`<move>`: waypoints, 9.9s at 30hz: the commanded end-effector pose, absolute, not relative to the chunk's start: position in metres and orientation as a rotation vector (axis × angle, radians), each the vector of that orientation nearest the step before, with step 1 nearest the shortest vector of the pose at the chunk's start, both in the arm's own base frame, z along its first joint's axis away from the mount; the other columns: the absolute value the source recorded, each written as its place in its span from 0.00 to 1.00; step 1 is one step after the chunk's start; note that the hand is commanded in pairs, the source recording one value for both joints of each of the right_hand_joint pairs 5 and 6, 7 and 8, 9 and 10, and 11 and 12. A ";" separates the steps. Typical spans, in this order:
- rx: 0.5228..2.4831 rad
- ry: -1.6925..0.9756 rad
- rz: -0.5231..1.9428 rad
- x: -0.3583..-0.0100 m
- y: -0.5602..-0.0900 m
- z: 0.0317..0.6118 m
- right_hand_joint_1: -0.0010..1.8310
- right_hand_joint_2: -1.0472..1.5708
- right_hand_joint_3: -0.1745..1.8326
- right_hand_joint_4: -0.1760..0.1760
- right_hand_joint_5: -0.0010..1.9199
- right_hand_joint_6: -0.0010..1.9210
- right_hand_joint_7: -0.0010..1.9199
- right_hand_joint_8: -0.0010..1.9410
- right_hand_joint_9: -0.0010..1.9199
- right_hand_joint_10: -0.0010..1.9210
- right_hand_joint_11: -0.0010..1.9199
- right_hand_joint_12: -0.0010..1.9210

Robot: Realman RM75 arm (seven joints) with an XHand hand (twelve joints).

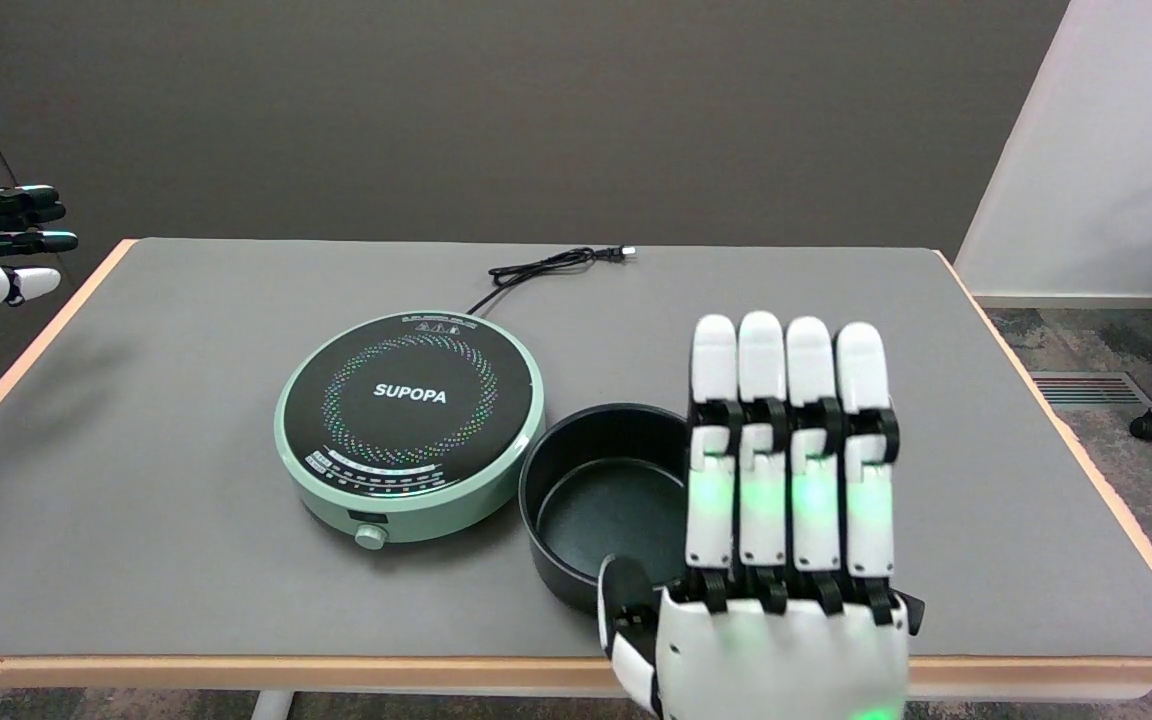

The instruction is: Pick up the soup pot.

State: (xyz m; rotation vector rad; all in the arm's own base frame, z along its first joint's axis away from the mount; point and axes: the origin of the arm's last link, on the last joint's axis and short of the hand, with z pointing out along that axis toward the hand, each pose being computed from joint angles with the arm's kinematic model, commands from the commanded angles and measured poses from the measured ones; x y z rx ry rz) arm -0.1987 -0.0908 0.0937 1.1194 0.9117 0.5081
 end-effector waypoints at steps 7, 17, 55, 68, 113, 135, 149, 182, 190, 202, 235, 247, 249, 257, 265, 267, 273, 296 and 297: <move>1.095 0.683 0.247 -0.240 -0.069 0.118 0.65 0.27 0.60 0.00 0.02 0.02 0.02 0.02 0.02 0.02 0.02 0.02; 1.065 0.598 0.168 -0.251 -0.072 0.128 0.66 0.25 0.61 0.02 0.02 0.02 0.02 0.02 0.02 0.02 0.02 0.02; 0.880 0.424 0.087 -0.267 -0.117 0.174 0.65 0.20 0.65 0.42 0.01 0.01 0.01 0.01 0.01 0.01 0.01 0.01; 0.843 0.370 0.067 -0.270 -0.122 0.190 0.64 0.20 0.67 0.44 0.01 0.01 0.01 0.01 0.01 0.01 0.01 0.01; 0.777 0.224 0.028 -0.284 -0.144 0.206 0.61 0.32 0.62 0.48 0.01 0.01 0.01 0.01 0.01 0.01 0.01 0.01; 0.762 0.173 0.008 -0.291 -0.153 0.189 0.61 0.34 0.58 0.43 0.01 0.01 0.01 0.01 0.01 0.01 0.01 0.01; 0.771 0.181 -0.003 -0.293 -0.152 0.183 0.60 0.38 0.47 0.44 0.01 0.01 0.01 0.01 0.01 0.01 0.01 0.01; 0.773 0.222 0.012 -0.288 -0.146 0.185 0.58 0.36 0.75 1.00 0.27 0.27 0.27 0.26 0.27 0.27 0.27 0.27; 0.775 0.222 0.007 -0.288 -0.146 0.185 0.59 0.40 0.71 1.00 0.35 0.35 0.35 0.35 0.35 0.35 0.35 0.35; 0.764 0.182 -0.027 -0.296 -0.145 0.186 0.59 0.42 0.68 1.00 0.36 0.36 0.36 0.35 0.36 0.36 0.36 0.36; 0.730 0.160 -0.048 -0.301 -0.149 0.193 0.65 0.51 0.77 0.35 0.67 0.67 0.67 0.66 0.67 0.67 0.67 0.67; 0.727 0.155 -0.035 -0.300 -0.153 0.195 0.66 0.48 0.83 0.27 0.73 0.73 0.73 0.72 0.73 0.73 0.73 0.73; 0.725 0.149 -0.031 -0.300 -0.154 0.195 0.65 0.49 0.81 0.25 0.74 0.74 0.74 0.73 0.74 0.74 0.74 0.74; 0.718 0.124 -0.012 -0.301 -0.157 0.196 0.64 0.60 0.59 0.20 0.84 0.84 0.84 0.83 0.84 0.84 0.84 0.84; 0.703 0.114 0.023 -0.301 -0.158 0.200 0.59 0.69 0.40 0.41 0.98 0.98 0.98 0.97 0.98 0.98 0.98 0.98; 0.702 0.114 0.025 -0.300 -0.159 0.201 0.57 0.68 0.36 0.42 0.99 0.99 0.99 0.98 0.99 0.99 0.99 0.99; 0.702 0.113 0.036 -0.296 -0.157 0.197 0.54 0.54 0.50 0.43 0.99 0.98 0.99 0.97 0.99 0.98 0.99 0.98; 0.708 0.143 0.051 -0.294 -0.162 0.206 0.51 0.76 0.47 0.40 1.00 1.00 1.00 0.99 1.00 1.00 1.00 1.00; 0.708 0.144 0.054 -0.294 -0.162 0.206 0.52 0.75 0.47 0.42 1.00 1.00 1.00 0.99 1.00 1.00 1.00 1.00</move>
